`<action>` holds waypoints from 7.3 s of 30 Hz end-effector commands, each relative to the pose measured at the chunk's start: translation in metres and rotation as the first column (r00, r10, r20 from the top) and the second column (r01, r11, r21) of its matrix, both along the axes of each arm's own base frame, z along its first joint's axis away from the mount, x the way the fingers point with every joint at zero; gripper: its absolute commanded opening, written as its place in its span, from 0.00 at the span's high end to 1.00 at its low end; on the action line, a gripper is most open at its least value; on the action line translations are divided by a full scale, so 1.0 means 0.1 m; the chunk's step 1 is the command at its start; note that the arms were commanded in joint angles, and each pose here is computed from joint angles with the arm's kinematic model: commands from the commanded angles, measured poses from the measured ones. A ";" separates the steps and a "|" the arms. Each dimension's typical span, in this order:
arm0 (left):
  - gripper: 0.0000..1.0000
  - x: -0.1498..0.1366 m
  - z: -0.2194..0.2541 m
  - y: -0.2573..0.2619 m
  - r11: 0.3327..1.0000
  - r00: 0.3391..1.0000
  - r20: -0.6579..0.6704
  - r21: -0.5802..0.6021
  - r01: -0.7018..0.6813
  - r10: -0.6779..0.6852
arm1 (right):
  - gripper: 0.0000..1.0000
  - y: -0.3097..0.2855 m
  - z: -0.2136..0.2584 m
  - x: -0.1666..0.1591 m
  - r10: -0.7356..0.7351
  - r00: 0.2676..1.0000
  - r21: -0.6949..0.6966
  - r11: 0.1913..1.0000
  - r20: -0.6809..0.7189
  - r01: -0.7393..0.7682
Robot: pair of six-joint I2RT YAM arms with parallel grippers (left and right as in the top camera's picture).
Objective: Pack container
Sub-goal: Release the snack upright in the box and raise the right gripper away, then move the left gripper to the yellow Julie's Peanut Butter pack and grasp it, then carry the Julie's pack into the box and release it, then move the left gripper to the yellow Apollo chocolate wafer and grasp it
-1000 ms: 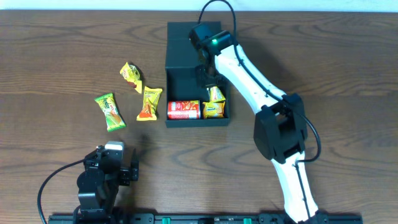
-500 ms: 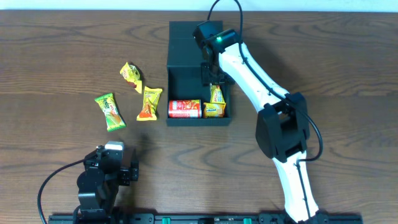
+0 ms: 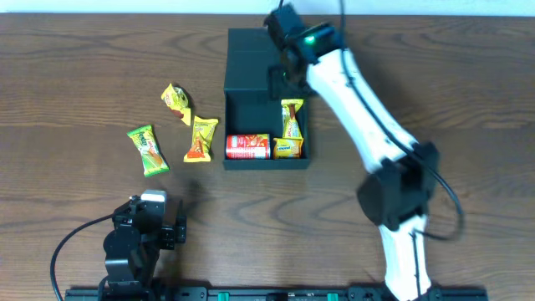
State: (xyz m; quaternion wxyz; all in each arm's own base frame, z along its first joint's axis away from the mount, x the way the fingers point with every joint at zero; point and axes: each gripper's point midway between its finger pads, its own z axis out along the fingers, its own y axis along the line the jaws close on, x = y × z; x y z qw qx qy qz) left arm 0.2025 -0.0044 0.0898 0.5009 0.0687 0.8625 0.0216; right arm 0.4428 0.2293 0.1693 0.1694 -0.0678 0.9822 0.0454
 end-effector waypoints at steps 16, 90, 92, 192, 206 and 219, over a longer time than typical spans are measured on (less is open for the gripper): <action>0.05 0.00 0.19 -0.52 0.922 0.987 0.058 -0.352 0.161 -0.150 | 0.14 -0.62 1.67 -0.24 0.205 0.908 -0.090 0.979 0.364 -0.185; 0.67 1.73 -0.64 -0.53 0.981 0.693 -0.707 -0.192 0.004 -0.141 | 0.01 -1.61 1.72 0.09 -0.008 0.918 -0.077 0.996 0.396 0.042; 0.67 1.74 -0.64 -0.53 0.981 0.694 -0.706 -0.192 0.005 -0.141 | 0.01 -1.61 1.72 0.09 -0.008 0.918 -0.077 0.996 0.396 0.042; 0.58 2.00 -0.53 -2.61 0.949 0.685 -0.722 -0.276 -0.154 -0.099 | 0.01 -2.12 1.68 0.10 -0.126 0.922 -0.025 0.989 0.366 0.146; 0.69 2.35 1.13 -2.17 0.983 0.872 -0.486 -0.129 -0.130 0.051 | 0.01 -2.11 1.67 0.10 -0.124 0.924 -0.021 0.990 0.361 0.141; 0.56 2.26 0.75 -0.05 0.747 0.602 -0.608 -0.022 -0.664 0.518 | 0.01 -2.11 1.66 0.09 -0.124 0.925 -0.021 0.990 0.358 0.141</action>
